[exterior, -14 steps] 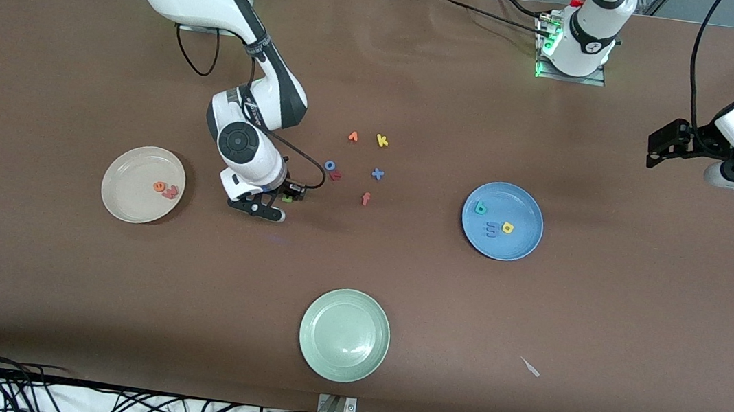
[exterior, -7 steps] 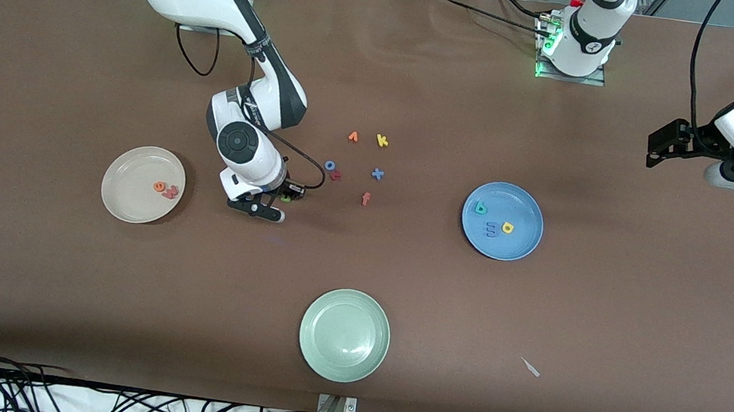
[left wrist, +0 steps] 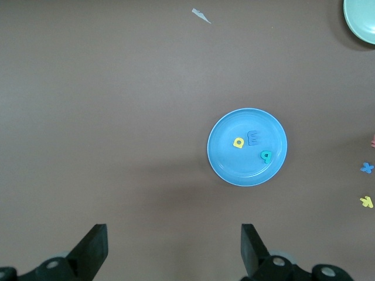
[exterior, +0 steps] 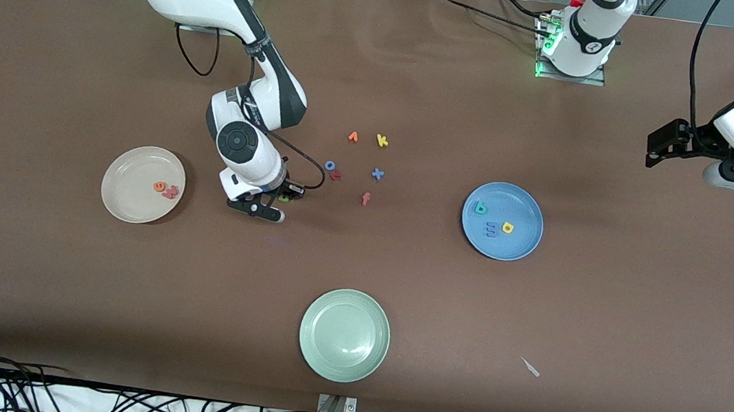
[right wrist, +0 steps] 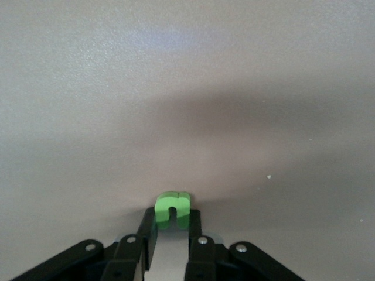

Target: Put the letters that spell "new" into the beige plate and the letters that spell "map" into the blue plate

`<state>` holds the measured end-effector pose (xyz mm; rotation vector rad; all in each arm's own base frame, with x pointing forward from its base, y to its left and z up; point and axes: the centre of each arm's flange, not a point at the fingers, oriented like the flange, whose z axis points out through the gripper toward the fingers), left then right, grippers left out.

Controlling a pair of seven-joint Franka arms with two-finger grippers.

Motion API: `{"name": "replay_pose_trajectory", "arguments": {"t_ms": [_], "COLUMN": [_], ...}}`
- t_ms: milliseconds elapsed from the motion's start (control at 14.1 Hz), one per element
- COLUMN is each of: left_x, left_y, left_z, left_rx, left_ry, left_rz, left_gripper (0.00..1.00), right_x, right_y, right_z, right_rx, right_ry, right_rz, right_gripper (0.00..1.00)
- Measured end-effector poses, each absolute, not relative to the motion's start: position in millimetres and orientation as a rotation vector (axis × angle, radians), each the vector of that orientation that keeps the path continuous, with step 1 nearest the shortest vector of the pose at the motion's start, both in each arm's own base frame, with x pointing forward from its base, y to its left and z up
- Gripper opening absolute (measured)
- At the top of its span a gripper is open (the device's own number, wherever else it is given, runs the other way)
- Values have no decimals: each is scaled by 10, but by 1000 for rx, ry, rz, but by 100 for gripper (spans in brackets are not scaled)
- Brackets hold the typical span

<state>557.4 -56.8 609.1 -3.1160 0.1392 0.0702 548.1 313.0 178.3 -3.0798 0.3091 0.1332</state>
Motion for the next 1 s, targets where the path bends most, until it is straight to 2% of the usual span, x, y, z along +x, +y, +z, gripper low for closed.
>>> {"name": "replay_pose_trajectory", "arguments": {"t_ms": [213,427,783,996], "left_x": [5575,5575,5565,5562], "left_y": [-568,-569,-567,-567], "left_z": [6091,6090,6084,6082], "left_rx": [-3116,-3116,-3115,-3115], "left_ry": [139,139,139,139], "left_rz": [70,71,85,89], "left_gripper": [100,100,100,100], "right_x": [5534,5695,5968,6043], "right_y": [3144,3064,2264,1689], "right_z": [1844,2093,2588,2670], "right_rx": [-3073,-3105,-3175,-3193], "right_ry": [310,301,37,-91], "right_rz": [118,189,287,343], "right_gripper": [26,26,26,26]}}
